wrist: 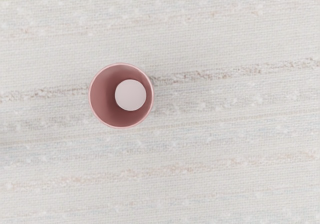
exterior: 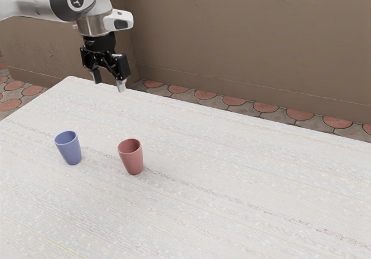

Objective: Place the right cup onto the left cup

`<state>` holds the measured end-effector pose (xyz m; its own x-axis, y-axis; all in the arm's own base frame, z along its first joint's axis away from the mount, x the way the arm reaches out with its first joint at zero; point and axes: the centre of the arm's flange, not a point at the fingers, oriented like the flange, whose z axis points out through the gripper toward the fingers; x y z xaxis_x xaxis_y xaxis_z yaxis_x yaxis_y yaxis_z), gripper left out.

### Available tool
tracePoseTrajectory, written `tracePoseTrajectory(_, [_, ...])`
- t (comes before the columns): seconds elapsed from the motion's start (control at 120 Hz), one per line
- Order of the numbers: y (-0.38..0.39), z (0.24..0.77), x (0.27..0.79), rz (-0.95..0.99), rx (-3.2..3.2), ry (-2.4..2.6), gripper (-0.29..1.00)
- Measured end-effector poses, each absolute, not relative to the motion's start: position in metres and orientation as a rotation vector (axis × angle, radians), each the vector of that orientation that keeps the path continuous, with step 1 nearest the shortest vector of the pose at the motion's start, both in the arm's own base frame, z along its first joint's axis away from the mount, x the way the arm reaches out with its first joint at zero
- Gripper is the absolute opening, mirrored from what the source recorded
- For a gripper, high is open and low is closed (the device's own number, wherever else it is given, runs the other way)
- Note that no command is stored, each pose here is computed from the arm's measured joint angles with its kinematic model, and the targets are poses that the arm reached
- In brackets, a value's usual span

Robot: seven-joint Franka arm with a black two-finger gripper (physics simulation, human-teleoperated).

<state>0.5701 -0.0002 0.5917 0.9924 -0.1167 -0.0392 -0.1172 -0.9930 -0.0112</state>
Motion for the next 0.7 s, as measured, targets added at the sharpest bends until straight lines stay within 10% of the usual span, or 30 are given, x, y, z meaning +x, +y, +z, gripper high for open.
tracePoseTrajectory(0.7, [-0.002, 0.481, 0.591, 0.208, -3.148, 0.178, 0.69])
